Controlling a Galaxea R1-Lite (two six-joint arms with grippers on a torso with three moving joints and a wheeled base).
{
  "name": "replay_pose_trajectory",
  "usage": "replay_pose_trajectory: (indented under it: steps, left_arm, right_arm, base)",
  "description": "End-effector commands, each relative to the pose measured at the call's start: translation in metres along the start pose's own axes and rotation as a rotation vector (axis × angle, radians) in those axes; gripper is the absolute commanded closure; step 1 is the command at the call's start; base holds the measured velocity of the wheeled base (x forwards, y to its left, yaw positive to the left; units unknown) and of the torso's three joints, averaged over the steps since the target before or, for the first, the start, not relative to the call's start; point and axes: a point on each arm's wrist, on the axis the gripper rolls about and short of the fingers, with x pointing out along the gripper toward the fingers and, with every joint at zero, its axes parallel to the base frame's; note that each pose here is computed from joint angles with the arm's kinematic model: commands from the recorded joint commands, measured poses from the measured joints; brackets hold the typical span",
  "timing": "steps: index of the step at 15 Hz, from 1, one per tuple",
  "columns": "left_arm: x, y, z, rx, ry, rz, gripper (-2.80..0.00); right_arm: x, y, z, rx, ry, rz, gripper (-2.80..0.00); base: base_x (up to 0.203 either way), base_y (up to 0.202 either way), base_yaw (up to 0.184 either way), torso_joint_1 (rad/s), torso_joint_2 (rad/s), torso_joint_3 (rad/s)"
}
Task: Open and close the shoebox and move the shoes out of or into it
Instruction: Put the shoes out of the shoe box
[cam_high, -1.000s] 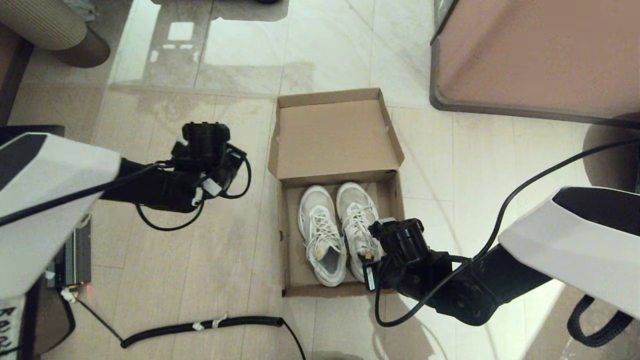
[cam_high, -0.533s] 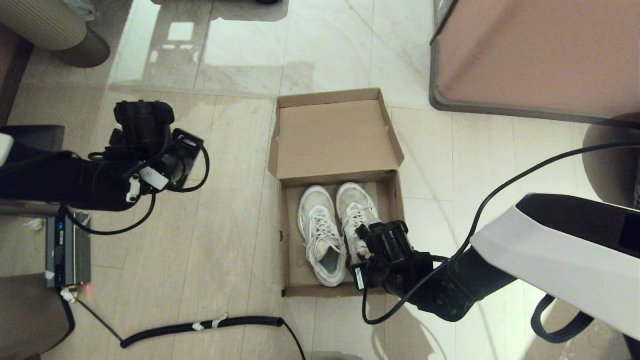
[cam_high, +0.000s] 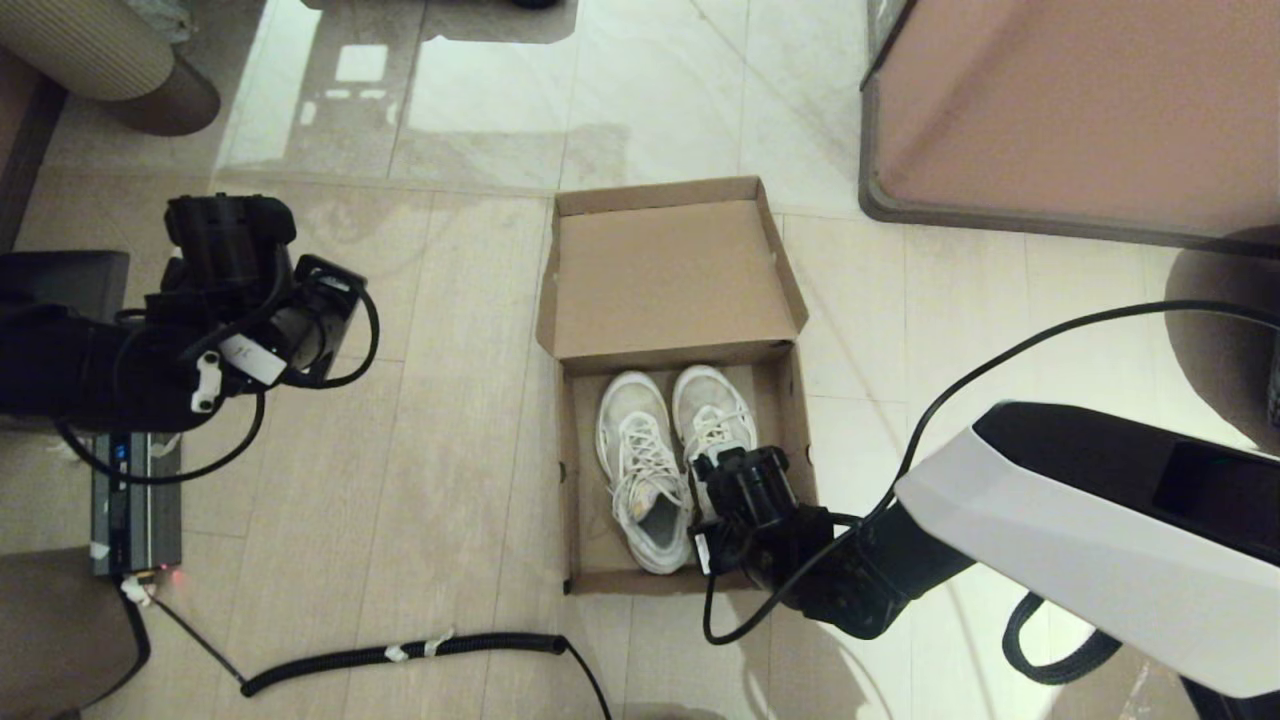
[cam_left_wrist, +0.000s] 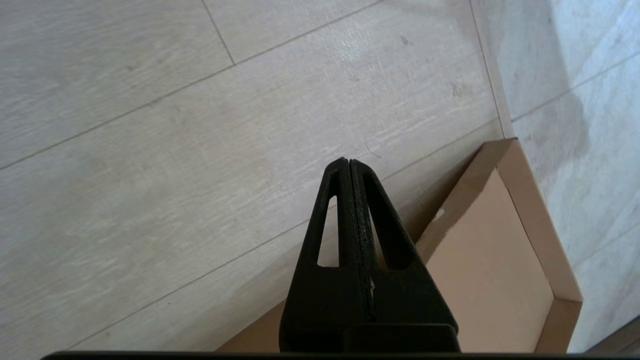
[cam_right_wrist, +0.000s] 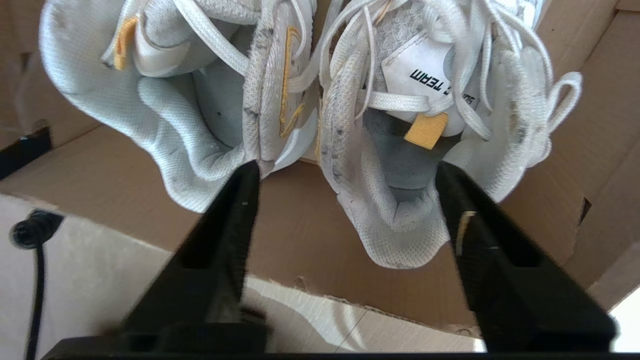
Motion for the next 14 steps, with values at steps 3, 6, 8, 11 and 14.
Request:
replay_pose_trajectory:
  steps: [3,6,8,11,14]
  left_arm:
    - [-0.002,0.001,0.005,-0.009,-0.012,0.003,0.00]
    - [-0.001,0.002,0.004,-0.008,-0.010,0.007,0.00]
    - [-0.001,0.006,0.003,-0.004,-0.006,0.016,0.00]
    - [-0.002,0.007,0.002,-0.002,-0.003,0.019,0.00]
    - [-0.003,0.007,0.003,-0.002,-0.003,0.021,0.00]
  right_arm:
    - [0.007,-0.002,-0.002,0.005,0.002,-0.014,-2.80]
    - [0.008,0.000,0.008,0.017,-0.031,-0.009,-2.80]
    - [0.002,-0.004,0.014,0.026,-0.043,-0.013,-2.80]
    - [0.002,-0.006,0.012,0.024,-0.038,-0.025,-2.80]
    - [-0.005,-0.015,0.006,-0.002,-0.008,-0.072,-2.80]
  base:
    - [0.000,0.000,0.000,0.000,0.00,0.000]
    - [0.000,0.000,0.000,0.000,0.00,0.000]
    - [0.000,0.000,0.000,0.000,0.00,0.000]
    - [0.000,0.000,0.000,0.000,0.00,0.000]
    - [0.000,0.000,0.000,0.000,0.00,0.000]
